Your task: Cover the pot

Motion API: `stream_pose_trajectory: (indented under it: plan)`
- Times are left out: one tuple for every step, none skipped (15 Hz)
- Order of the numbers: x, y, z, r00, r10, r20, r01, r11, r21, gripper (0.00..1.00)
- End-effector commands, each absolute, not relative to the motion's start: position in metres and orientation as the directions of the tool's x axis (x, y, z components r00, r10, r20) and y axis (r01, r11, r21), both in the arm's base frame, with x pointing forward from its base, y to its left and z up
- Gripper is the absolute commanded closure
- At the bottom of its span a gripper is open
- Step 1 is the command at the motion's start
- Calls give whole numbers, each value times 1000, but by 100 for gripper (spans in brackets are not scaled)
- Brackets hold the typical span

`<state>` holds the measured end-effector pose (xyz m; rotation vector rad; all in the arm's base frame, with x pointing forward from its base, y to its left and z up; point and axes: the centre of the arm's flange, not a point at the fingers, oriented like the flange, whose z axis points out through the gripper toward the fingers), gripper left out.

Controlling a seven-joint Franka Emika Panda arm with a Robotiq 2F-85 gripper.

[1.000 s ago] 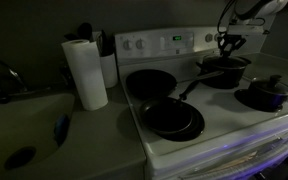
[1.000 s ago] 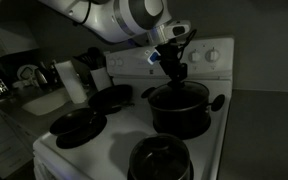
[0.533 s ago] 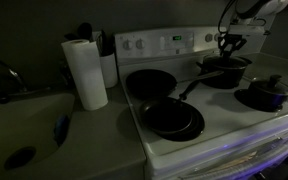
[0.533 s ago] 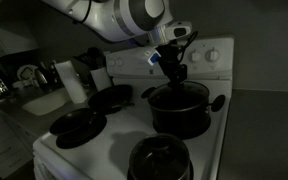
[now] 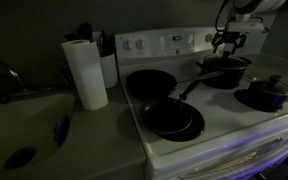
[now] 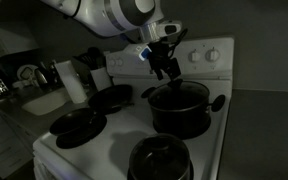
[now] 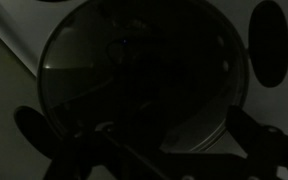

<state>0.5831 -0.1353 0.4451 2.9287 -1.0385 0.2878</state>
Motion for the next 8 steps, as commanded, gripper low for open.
stream_pose_trajectory:
  plan:
    - [576,-118,479,773,-618,143,-627,-779,19,0]
    - [574,-115,485,774,-618,138,-626,-779,26,0]
    - [573,-112,491,775,-618,130,-626,-779,26,0]
    - [572,-109,496,775,-620,122,-627,-779,26,0]
    - [571,-108,499,776,-620,115,-626,-780,21,0]
    - [571,-106,503,776,-620,111,-626,-780,22,0]
    - [570,-105,504,779,-618,105,-623,-782,16,0]
    - [569,-104,505,781,-617,101,-621,-784,14,0]
